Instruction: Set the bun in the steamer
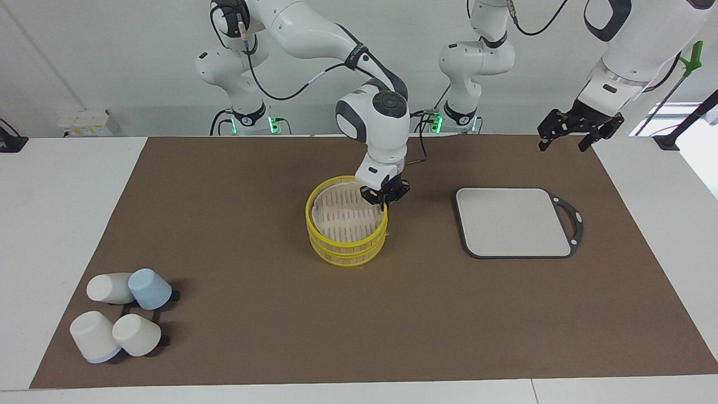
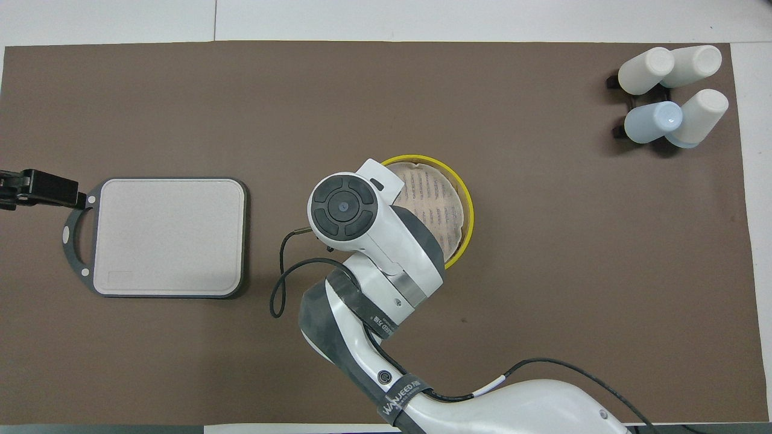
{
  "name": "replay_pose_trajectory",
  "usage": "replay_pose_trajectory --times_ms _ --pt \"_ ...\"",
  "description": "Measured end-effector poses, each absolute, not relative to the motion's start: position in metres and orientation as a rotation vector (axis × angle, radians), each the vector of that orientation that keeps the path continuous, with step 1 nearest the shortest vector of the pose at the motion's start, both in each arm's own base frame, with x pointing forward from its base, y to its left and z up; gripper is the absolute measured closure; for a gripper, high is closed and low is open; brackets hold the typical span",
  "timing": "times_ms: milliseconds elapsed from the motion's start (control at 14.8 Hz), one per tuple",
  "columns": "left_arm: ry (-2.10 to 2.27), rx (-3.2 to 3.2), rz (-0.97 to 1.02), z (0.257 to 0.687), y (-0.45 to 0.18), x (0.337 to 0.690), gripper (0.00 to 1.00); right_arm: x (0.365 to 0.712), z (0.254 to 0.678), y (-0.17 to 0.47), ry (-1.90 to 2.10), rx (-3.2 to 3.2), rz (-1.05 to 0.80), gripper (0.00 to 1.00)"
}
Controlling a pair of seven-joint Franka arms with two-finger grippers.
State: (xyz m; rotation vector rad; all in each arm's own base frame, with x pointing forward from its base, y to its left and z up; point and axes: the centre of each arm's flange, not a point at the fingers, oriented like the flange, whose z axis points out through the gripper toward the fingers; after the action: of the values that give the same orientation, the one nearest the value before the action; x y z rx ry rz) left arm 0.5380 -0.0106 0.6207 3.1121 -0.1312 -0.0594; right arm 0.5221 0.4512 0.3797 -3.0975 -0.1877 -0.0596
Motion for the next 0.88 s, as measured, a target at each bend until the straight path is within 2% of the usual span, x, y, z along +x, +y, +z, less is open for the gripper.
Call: replay_pose_trajectory --times_ms 269,337,539,606,876 --pt "-0.132 3.112 -0.059 0.621 -0.011 0.538 0.0 0.518 0.378 0.456 -0.176 -3.083 -0.056 0.48" --pt "-0.132 3.112 -0.059 0.621 -0.011 0.538 0.0 0.519 0.377 0.454 -0.172 -3.085 -0.055 0.35" --pt "-0.132 3.112 -0.06 0.621 -0.011 0.538 0.0 0.533 0.385 0.439 -0.128 -3.084 -0.077 0.05" --pt "-0.132 3.112 -0.06 0.621 -0.011 0.538 0.0 0.543 0.396 0.426 -0.089 -3.076 -0.099 0.0" --pt "-0.132 3.112 -0.062 0.621 -0.011 0.538 0.0 0.591 0.478 0.311 0.159 -3.061 -0.128 0.0"
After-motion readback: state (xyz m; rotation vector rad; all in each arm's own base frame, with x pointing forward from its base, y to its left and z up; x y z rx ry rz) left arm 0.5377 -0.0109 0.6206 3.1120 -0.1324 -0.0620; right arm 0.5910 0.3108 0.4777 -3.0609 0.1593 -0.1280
